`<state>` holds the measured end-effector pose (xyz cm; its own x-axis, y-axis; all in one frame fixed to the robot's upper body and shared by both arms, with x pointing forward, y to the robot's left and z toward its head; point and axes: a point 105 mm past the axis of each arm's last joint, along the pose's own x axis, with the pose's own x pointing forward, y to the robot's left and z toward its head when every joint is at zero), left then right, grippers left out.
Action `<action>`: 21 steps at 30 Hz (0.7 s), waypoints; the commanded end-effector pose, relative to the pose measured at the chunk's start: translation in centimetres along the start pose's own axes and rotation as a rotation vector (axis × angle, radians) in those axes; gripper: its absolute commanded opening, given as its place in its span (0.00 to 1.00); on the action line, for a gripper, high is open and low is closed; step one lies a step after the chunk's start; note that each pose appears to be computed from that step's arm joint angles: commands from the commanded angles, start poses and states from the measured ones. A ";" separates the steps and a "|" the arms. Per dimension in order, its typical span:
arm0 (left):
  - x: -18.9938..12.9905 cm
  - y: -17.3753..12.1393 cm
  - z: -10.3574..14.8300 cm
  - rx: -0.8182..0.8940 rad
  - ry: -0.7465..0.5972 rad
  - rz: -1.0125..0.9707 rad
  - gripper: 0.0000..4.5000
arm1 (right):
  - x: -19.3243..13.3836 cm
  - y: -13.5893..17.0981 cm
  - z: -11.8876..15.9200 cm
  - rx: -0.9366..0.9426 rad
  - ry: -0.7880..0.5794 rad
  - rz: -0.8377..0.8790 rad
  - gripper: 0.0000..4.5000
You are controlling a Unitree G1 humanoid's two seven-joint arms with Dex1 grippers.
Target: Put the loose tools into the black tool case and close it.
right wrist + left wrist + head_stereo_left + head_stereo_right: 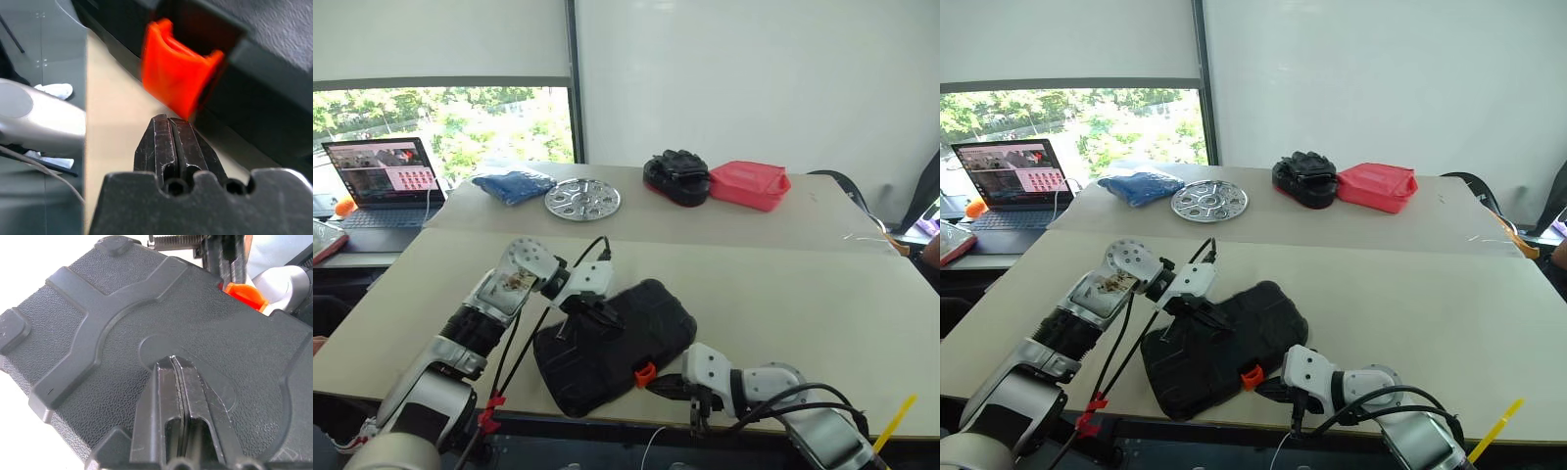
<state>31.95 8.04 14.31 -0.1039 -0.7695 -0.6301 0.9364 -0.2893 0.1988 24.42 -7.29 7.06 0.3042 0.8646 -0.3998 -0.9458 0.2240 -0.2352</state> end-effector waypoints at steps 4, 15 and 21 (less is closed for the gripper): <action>2.0 -1.4 -2.8 -0.089 0.078 -0.061 0.01 | -0.2 -1.8 2.9 -0.052 -0.111 -0.101 0.00; 1.8 -1.2 -3.2 -0.084 0.089 -0.048 0.01 | -2.5 2.8 1.0 -0.010 -0.016 0.123 0.00; 1.8 -1.1 -3.0 -0.075 0.083 -0.046 0.01 | -2.0 1.6 2.4 0.002 -0.075 0.077 0.00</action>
<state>32.14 7.83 13.91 -0.0972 -0.7795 -0.6188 0.9368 -0.2815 0.2075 21.77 -7.94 8.11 0.2058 0.8953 -0.3949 -0.9741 0.1487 -0.1705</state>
